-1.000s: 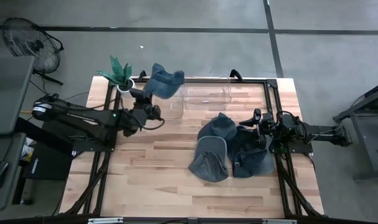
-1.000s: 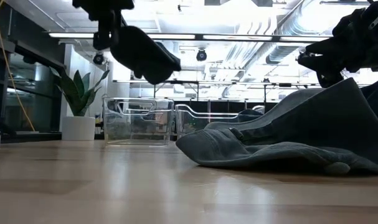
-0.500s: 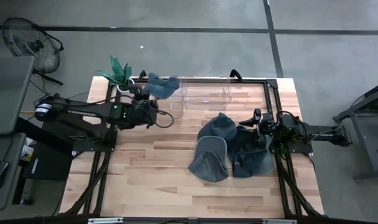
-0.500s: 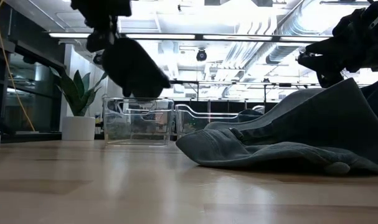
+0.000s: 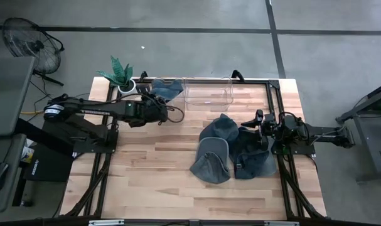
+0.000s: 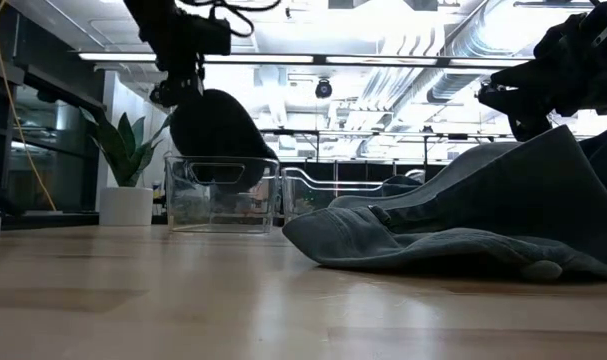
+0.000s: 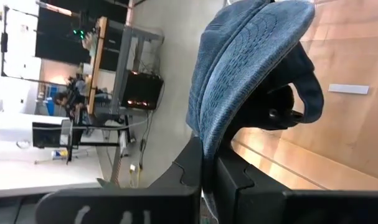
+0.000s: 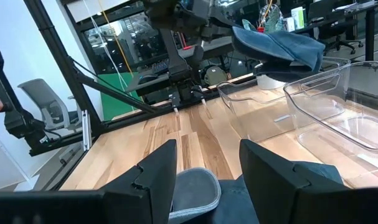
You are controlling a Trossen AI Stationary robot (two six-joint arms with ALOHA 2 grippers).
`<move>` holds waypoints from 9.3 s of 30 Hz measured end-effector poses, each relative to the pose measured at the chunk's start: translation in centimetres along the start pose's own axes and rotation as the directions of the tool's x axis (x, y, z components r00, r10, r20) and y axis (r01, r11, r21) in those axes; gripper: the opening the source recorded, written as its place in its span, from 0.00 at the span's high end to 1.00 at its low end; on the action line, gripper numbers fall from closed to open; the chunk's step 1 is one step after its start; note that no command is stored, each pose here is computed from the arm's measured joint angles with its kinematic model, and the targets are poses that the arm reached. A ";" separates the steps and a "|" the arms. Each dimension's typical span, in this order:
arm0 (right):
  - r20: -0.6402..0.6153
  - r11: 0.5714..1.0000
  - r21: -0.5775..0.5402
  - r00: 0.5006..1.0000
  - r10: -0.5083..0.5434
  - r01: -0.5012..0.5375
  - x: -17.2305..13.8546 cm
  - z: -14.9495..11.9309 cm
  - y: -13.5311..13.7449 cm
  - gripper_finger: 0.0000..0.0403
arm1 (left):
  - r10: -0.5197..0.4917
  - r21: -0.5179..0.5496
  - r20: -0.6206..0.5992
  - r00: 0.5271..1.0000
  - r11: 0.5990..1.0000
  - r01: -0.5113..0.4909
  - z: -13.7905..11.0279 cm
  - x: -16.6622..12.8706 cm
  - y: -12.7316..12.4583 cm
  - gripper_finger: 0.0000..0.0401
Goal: Pick & Place hat
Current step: Put the left blue cap into the left transparent bin, then put the left gray cap into the right transparent bin
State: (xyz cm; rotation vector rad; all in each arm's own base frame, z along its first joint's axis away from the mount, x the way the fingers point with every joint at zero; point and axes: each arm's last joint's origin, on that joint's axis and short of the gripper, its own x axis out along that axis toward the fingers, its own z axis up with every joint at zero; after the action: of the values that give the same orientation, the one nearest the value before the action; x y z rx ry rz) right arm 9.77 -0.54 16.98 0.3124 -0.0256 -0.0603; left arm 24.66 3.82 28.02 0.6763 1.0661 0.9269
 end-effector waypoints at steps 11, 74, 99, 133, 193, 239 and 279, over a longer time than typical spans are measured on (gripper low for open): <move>0.001 1.000 0.000 1.000 0.001 -0.001 0.0 0.0 0.0 0.58 | 0.002 -0.052 -0.067 0.998 0.999 -0.005 0.7 2.3 -1.7 0.98; 0.000 1.000 0.000 1.000 0.000 0.000 0.0 0.0 0.0 0.58 | 0.026 -0.474 -0.133 0.991 0.876 -0.087 -0.4 2.1 -1.8 0.99; 0.000 1.000 0.000 1.000 0.000 0.000 0.0 0.0 0.0 0.58 | -0.062 -0.193 -0.226 0.972 0.981 0.018 -0.1 4.2 -5.6 0.99; 0.000 1.000 0.000 1.000 0.000 0.000 0.0 0.0 0.0 0.58 | -0.180 0.132 -0.227 0.957 0.968 0.214 1.1 3.7 -5.3 0.49; 0.001 1.000 0.000 1.000 0.000 0.000 0.0 0.0 0.0 0.58 | -0.771 -0.213 0.535 0.345 0.272 0.938 5.5 -1.5 -12.0 0.48; -0.005 1.000 0.000 1.000 0.000 0.000 0.0 0.0 0.0 0.58 | -0.757 -0.450 0.592 0.275 -0.028 0.893 6.3 3.0 -19.4 0.49; -0.005 1.000 0.000 1.000 -0.001 0.001 0.0 0.0 0.0 0.58 | -0.778 -0.124 0.610 0.149 0.093 0.988 6.5 0.3 -15.0 0.98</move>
State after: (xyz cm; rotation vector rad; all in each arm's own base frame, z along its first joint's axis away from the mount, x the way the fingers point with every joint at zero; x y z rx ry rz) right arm 9.78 -0.54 16.94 0.3127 -0.0205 -0.0610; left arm 35.25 -3.13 17.71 -0.3736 0.5705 -0.1596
